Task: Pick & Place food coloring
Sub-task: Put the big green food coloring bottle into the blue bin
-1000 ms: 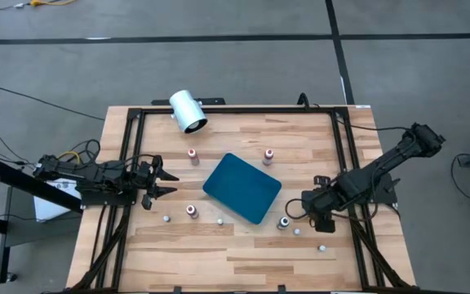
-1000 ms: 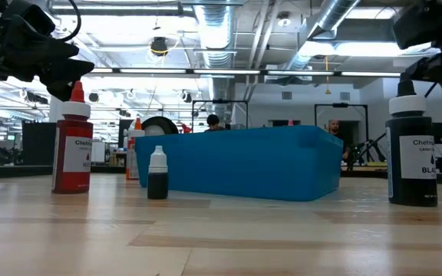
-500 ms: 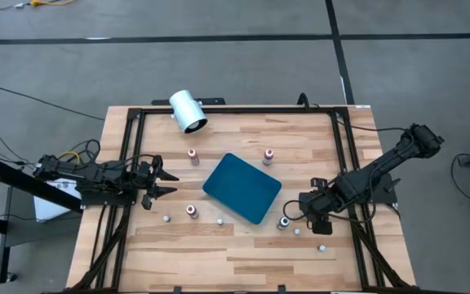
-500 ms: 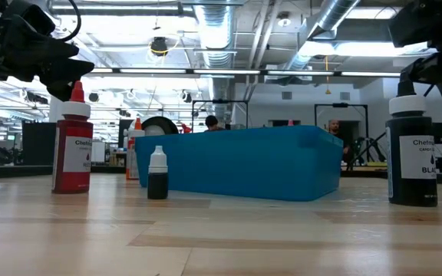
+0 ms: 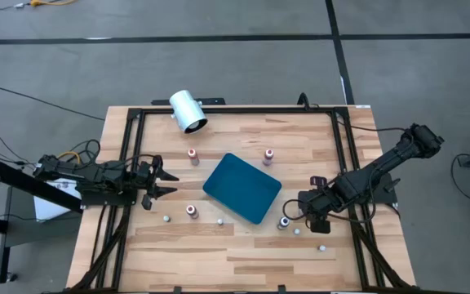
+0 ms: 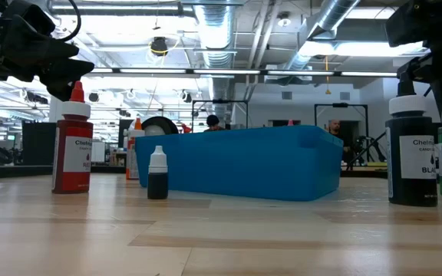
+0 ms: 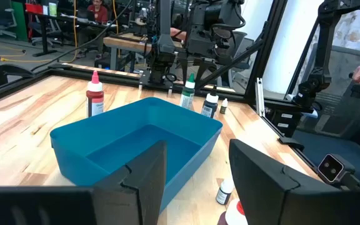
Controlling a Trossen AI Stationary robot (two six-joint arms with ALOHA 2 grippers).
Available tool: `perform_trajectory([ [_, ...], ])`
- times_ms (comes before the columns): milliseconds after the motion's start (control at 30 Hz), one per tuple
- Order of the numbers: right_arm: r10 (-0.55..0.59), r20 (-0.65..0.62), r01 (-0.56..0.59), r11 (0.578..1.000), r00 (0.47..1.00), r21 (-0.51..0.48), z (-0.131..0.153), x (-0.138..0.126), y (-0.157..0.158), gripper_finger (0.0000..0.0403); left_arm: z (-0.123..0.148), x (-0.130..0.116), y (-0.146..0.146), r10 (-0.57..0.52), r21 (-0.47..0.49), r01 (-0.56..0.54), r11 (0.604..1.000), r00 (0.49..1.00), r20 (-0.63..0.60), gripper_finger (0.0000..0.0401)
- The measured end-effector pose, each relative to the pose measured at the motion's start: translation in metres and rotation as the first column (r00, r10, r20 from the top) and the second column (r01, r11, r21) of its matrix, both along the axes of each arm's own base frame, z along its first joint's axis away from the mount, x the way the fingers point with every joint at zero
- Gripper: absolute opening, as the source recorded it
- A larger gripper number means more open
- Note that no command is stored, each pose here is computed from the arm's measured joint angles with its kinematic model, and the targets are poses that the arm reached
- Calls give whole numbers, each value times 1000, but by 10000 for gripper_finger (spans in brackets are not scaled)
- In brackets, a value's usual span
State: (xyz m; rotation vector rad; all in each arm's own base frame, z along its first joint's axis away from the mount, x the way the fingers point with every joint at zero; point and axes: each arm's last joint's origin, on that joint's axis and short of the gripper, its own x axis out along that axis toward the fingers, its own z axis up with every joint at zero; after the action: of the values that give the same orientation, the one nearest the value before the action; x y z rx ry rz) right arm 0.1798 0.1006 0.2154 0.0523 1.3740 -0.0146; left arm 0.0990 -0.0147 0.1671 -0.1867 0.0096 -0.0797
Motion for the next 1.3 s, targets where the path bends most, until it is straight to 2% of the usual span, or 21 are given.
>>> perform_trajectory([
  [300,-2,25,2,1000,1000,15,10,-1,-3,113,0,0,0,0,0,0,1000,1000,2,165],
  [500,-9,118,3,999,993,52,38,2,-11,111,0,0,0,0,-1,0,1000,1000,3,165],
  [867,74,265,-83,996,961,22,94,14,-32,113,0,0,0,0,-1,0,1000,1000,5,165],
  [1300,79,380,-77,997,922,-21,128,24,-56,114,1,0,0,0,-1,0,1000,1000,6,165],
])
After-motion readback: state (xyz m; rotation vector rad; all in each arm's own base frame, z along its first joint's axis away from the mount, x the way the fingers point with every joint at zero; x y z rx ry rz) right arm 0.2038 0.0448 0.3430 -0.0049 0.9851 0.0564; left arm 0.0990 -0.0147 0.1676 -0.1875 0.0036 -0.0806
